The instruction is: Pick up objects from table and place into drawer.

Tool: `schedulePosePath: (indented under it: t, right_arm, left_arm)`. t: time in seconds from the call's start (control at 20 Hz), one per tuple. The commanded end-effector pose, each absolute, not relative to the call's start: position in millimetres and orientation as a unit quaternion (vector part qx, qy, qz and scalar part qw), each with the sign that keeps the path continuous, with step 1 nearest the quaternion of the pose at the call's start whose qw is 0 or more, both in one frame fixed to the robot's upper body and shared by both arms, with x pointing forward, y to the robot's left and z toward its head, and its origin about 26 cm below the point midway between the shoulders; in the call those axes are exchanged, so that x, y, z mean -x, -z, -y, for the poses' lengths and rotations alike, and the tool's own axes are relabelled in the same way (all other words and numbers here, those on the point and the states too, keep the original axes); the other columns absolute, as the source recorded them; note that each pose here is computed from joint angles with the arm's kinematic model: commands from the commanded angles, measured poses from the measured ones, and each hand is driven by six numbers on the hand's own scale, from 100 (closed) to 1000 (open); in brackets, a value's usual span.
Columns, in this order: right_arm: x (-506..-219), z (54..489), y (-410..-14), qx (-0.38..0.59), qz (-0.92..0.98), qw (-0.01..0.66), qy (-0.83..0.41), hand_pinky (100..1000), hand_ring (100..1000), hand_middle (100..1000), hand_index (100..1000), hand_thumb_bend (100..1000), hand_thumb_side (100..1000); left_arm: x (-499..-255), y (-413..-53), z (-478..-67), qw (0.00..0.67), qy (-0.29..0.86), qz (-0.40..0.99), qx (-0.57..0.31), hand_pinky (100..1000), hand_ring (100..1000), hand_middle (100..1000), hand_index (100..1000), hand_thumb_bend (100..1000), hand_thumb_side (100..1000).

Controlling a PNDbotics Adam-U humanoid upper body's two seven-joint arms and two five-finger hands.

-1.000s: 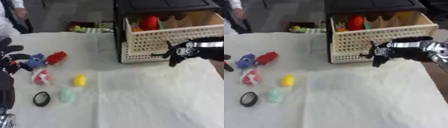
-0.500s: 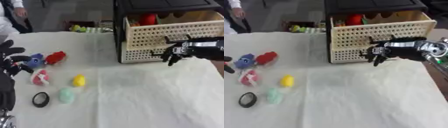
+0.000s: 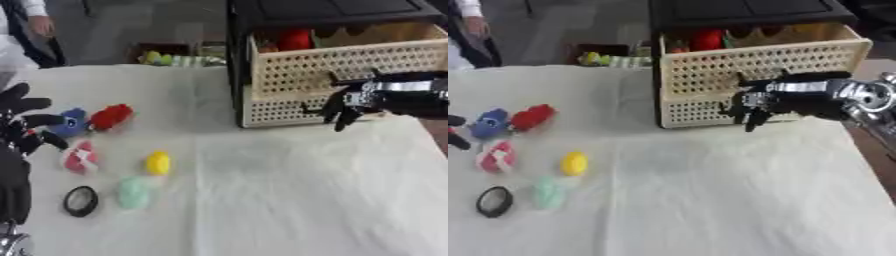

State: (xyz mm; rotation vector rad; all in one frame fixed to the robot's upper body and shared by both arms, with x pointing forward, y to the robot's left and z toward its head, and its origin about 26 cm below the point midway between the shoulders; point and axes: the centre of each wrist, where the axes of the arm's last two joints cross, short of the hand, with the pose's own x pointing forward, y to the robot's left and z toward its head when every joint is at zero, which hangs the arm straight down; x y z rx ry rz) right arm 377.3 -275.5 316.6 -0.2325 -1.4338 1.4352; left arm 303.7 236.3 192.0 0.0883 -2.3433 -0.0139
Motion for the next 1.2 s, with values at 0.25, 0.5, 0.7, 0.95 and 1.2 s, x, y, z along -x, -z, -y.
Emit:
schedulePosePath:
  t: [0.25,0.5,0.7,0.95,1.2]
  right_arm:
    - [-390,280,-337,0.123,0.615,0.516,-0.584,831,705,704,807,100,1000]
    - [-400,281,-337,0.124,0.611,0.523,-0.582,825,701,700,804,100,1000]
    - [-409,282,-337,0.125,0.610,0.531,-0.575,819,691,688,799,100,1000]
    - [-418,283,-336,0.129,0.611,0.538,-0.567,817,688,680,801,100,1000]
    - [-413,296,-328,0.127,0.603,0.541,-0.572,813,686,680,800,100,1000]
  left_arm:
    - [-302,-198,-234,0.378,0.011,0.925,-0.029,413,600,638,835,112,1000]
    - [-302,-198,-234,0.379,0.012,0.925,-0.029,413,601,637,835,112,1000]
    - [-302,-198,-234,0.378,0.012,0.926,-0.028,414,601,637,835,113,1000]
    - [-302,-198,-234,0.377,0.011,0.926,-0.027,416,602,638,835,114,1000]
    - [-302,-198,-234,0.377,0.011,0.926,-0.026,418,603,639,836,114,1000]
